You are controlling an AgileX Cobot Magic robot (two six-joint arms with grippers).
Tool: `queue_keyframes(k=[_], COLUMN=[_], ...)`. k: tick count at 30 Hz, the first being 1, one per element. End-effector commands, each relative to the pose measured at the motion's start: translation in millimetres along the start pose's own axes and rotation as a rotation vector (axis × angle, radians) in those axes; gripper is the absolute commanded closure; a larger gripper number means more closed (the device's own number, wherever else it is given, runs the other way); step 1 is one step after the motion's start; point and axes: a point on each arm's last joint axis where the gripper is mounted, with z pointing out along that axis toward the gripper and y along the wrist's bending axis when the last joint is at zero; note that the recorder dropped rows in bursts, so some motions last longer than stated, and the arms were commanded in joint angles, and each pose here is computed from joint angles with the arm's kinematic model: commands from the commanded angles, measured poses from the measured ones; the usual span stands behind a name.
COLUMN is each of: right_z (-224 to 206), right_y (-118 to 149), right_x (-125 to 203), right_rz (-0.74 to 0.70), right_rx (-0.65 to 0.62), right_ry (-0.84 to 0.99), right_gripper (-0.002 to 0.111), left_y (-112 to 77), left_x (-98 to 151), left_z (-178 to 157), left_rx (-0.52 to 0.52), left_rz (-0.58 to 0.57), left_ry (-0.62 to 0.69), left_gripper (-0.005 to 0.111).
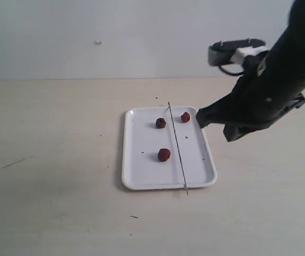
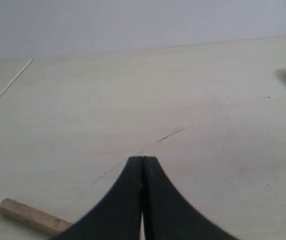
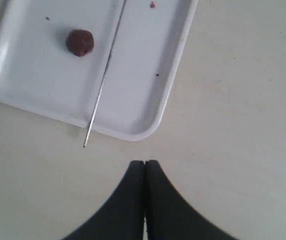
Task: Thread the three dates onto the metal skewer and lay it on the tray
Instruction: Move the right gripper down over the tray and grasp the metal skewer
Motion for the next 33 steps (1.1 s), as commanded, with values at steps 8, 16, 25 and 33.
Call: queue_keyframes(k=[8, 16, 25, 33], right_z=[70.7, 97.8, 111.1, 129.2], right_y=[24.3, 36.5, 36.8, 37.7], right_x=[-29.3, -49.6, -52.1, -49.4], right_rz=[0.031, 0.110, 0.116, 0.116], right_rx=[0.045, -0.045, -0.049, -0.039], right_ry=[0.284, 0.237, 0.207, 0.218], right_gripper=[0.108, 0.105, 0.081, 0.072], left_y=[0.3, 0.3, 0.3, 0.3], left_x=[-0.3, -0.3, -0.3, -0.3], left_z=[-0.4, -0.4, -0.4, -0.4], left_rx=[-0.004, -0.004, -0.004, -0.004], left_rz=[0.000, 0.000, 0.000, 0.000], left_ry=[-0.009, -0.009, -0.009, -0.009], left_gripper=[0.107, 0.107, 0.107, 0.107])
